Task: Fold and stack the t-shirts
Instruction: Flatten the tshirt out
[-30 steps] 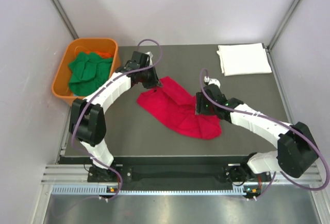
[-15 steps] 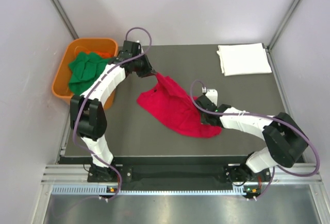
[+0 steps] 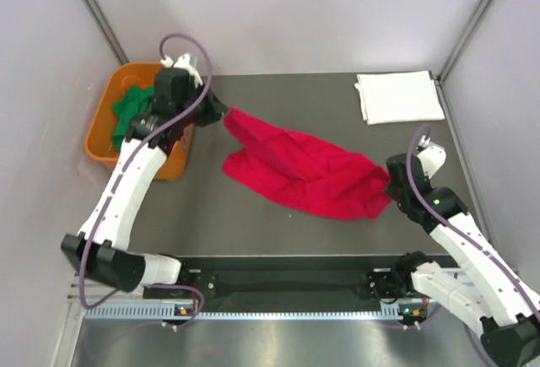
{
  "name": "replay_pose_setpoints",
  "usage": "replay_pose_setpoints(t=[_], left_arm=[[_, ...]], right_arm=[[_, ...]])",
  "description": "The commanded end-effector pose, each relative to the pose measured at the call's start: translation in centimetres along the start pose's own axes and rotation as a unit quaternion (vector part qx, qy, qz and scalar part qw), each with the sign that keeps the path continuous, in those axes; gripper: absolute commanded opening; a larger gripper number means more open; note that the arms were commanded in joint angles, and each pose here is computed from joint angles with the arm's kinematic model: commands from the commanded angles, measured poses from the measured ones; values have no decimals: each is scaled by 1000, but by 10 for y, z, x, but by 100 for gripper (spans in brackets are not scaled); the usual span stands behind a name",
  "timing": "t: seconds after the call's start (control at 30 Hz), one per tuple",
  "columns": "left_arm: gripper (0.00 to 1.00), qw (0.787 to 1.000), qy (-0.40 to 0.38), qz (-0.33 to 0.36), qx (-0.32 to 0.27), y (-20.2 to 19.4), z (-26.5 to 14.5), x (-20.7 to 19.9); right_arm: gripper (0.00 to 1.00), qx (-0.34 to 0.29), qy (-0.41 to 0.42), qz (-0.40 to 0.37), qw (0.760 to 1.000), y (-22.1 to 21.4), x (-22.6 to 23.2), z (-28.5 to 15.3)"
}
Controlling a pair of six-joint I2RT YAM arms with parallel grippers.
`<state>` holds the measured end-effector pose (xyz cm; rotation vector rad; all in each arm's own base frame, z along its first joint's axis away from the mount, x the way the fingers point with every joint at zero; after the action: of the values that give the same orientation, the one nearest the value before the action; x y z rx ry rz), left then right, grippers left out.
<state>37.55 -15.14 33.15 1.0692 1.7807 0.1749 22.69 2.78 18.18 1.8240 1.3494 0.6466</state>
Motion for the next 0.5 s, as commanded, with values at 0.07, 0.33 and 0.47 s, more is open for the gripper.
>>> replay_pose_setpoints(t=[0.07, 0.33, 0.47], left_arm=[[0, 995, 46, -9, 87, -78, -4, 68], [0, 990, 75, -6, 120, -120, -7, 113], [0, 990, 74, -2, 117, -118, 0, 113]], right_arm=[[42, 121, 27, 44, 991, -55, 11, 2], [49, 196, 42, 105, 974, -14, 60, -6], [48, 252, 109, 138, 952, -44, 120, -4]])
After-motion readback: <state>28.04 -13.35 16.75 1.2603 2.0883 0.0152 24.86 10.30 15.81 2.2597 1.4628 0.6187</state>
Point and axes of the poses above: each gripper's point midway between its finger pads, its own z axis out along the fingers, its own x axis along the line the jaws close on, y = z × x, the point moved 1 cm from there along -z, back along the fingers, and after that the axes turned 15 degrees about -z, right-handed, at the moved point
